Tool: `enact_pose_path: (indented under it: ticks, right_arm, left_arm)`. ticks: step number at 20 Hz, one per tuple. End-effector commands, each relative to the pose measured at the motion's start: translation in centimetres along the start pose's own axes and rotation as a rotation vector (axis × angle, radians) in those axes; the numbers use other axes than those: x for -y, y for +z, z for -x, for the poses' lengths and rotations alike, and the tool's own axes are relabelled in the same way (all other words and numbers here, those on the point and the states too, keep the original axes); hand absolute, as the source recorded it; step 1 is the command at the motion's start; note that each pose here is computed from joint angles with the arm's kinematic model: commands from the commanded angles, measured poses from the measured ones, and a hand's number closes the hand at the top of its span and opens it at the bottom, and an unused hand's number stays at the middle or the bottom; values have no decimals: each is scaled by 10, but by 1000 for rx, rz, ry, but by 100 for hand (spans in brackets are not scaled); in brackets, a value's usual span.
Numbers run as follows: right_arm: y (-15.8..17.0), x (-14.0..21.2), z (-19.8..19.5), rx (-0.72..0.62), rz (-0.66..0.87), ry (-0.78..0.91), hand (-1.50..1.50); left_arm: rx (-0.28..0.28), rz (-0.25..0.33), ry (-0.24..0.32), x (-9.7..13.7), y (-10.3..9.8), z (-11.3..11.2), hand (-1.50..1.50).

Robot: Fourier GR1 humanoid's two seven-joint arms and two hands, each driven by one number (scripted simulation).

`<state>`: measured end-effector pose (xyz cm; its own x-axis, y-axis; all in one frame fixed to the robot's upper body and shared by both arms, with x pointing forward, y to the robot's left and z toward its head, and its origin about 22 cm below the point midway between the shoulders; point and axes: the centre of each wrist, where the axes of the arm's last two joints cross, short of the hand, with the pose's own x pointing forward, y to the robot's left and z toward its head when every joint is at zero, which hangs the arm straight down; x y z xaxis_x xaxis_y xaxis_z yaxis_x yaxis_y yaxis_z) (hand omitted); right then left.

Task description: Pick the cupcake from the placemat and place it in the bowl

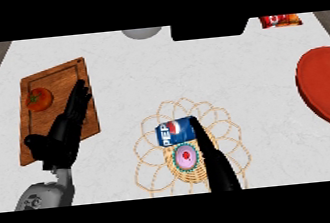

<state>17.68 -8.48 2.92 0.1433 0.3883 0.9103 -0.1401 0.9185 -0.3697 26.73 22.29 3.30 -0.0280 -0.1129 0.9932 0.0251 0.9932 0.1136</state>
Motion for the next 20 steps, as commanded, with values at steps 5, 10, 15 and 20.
enact_pose_path:
  ticks: [5,10,15,20]
  right_arm:
    - [-16,-2,35,-72,49,130,-150]
    - [-17,-6,30,-97,40,198,-150]
    - [-18,-18,37,-94,-11,153,-150]
    - [-34,-20,50,21,-118,335,150]
  left_arm:
    - [-7,3,16,-2,-2,8,0]
    - [-13,-7,11,12,-13,-7,0]
    - [-7,12,-13,12,-6,8,0]
    - [-4,7,7,1,3,17,0]
